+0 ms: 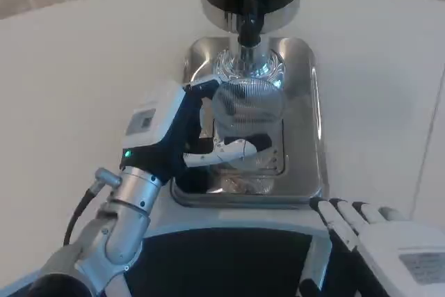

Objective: Grasp the cup under the faucet to collect the drink, then remove the cup.

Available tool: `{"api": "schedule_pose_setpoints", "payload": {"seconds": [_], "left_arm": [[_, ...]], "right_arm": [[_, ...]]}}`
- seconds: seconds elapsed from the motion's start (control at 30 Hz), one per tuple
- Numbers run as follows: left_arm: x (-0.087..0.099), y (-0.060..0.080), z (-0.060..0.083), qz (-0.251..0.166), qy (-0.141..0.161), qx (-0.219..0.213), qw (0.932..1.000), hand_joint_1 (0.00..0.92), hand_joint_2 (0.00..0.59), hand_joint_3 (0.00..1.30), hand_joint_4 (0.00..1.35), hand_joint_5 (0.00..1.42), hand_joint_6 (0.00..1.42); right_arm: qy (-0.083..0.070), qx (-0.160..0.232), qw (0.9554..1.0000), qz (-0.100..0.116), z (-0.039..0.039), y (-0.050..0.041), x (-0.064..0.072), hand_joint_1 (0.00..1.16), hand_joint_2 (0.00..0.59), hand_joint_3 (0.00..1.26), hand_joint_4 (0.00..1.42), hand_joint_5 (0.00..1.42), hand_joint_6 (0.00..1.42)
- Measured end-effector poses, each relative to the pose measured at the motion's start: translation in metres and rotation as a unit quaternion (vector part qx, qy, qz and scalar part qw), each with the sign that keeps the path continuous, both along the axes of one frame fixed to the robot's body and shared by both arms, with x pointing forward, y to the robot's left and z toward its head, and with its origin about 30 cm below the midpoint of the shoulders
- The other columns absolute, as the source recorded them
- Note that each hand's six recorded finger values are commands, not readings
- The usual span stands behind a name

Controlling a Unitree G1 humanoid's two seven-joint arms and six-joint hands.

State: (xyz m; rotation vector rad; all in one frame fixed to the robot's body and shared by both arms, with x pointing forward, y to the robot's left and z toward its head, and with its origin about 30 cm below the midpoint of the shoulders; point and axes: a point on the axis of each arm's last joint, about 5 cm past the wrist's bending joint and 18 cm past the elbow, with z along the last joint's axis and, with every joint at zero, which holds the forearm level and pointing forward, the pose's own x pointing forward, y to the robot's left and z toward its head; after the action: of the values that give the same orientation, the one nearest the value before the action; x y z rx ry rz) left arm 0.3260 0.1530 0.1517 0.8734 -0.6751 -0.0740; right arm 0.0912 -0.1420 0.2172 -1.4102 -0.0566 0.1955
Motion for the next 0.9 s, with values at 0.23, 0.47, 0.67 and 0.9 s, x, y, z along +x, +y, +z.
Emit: {"api": "schedule_pose_setpoints", "payload": {"seconds": [0.23, 0.47, 0.67, 0.9], "left_arm": [[0.003, 0.000, 0.003, 0.020, 0.005, -0.001, 0.9998, 0.272, 0.083, 0.30, 0.35, 0.79, 1.21], [0.005, 0.003, 0.007, 0.029, 0.001, 0.006, 0.9995, 0.175, 0.042, 0.06, 0.09, 0.50, 0.90], [0.005, 0.008, 0.012, 0.020, -0.009, 0.006, 0.9997, 0.108, 0.026, 0.00, 0.00, 0.39, 0.80], [0.000, 0.026, 0.019, 0.001, -0.028, 0.002, 0.9996, 0.083, 0.030, 0.00, 0.00, 0.38, 0.75]], "right_arm": [[0.000, 0.005, 1.0000, 0.003, -0.0001, -0.0007, 0.000, 0.26, 0.471, 0.00, 0.00, 0.00, 0.00], [-0.001, 0.010, 0.9999, 0.006, 0.0000, -0.0009, 0.000, 0.26, 0.469, 0.00, 0.00, 0.00, 0.00], [-0.005, 0.011, 0.9999, 0.009, 0.0009, -0.0002, 0.001, 0.25, 0.469, 0.00, 0.00, 0.00, 0.00], [-0.003, 0.015, 0.9999, 0.003, 0.0015, -0.0002, 0.002, 0.26, 0.464, 0.00, 0.00, 0.00, 0.00]]}}
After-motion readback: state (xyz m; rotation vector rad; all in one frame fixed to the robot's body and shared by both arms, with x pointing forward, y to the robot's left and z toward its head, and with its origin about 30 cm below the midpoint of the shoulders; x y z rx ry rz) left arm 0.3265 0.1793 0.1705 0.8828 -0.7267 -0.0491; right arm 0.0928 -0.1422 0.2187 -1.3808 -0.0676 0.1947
